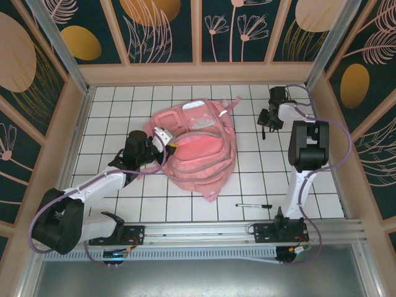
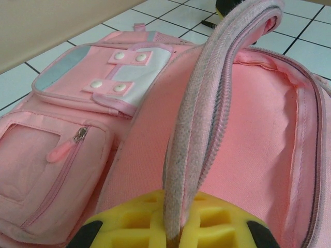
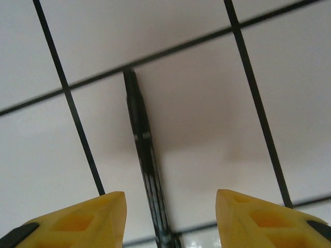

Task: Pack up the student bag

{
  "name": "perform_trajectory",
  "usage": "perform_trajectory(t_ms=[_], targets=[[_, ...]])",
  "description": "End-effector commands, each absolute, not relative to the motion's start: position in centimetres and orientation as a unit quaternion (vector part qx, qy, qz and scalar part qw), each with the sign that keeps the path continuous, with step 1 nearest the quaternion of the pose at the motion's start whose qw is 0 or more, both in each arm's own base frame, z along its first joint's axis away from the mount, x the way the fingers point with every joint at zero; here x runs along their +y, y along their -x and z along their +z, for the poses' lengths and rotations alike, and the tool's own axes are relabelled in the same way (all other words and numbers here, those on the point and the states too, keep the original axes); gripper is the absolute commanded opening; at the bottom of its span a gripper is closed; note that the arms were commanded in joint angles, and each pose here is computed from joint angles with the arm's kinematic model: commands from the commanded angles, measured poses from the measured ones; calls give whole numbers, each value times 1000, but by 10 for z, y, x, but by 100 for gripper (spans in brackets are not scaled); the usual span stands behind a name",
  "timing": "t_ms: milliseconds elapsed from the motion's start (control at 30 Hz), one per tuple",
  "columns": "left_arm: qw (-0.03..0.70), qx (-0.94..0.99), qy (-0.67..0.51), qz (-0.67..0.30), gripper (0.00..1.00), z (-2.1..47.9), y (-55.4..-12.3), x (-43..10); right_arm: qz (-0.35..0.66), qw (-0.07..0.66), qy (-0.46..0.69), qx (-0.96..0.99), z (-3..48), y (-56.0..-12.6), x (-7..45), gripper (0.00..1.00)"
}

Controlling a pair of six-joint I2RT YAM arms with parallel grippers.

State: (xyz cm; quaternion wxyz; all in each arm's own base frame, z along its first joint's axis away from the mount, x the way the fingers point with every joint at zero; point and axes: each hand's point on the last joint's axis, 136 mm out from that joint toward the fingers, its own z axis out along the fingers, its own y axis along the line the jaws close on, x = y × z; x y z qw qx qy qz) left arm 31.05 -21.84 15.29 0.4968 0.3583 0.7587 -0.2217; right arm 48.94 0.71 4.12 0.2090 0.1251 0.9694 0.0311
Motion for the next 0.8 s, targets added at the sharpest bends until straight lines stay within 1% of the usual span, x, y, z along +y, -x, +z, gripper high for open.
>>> perform_trajectory(t_ms=[0,67,100,133,233,267,300,400,533,633,767], targets=[[521,744,-342,-243,0,170,-310,-222,39,180,-97,978,23,-492,9,44],[525,746,-330,-242,0,172,-312,-220,38,156,-93,983,7,-489,8,38],[529,747,-322,-242,0,175,-314,-219,38,148,-92,984,2,-488,10,38],[533,746,-316,-243,0,177,-315,-219,38,139,-93,985,-4,-485,10,34],[543,736,-317,-250,0,182,-314,-220,41,130,-100,986,-11,-482,14,18],[543,735,-318,-251,0,183,-314,-221,43,134,-104,985,-8,-482,16,16],[543,736,-319,-251,0,183,-314,-221,50,138,-109,983,-5,-483,19,15],[542,736,-322,-246,0,186,-316,-221,84,159,-145,973,23,-487,27,9],[541,740,-319,-242,0,189,-319,-221,128,185,-205,952,68,-479,36,8],[542,744,-308,-240,0,191,-323,-220,202,202,-228,931,96,-458,58,7],[547,749,-284,-242,0,190,-330,-218,266,184,-254,911,116,-419,89,5]])
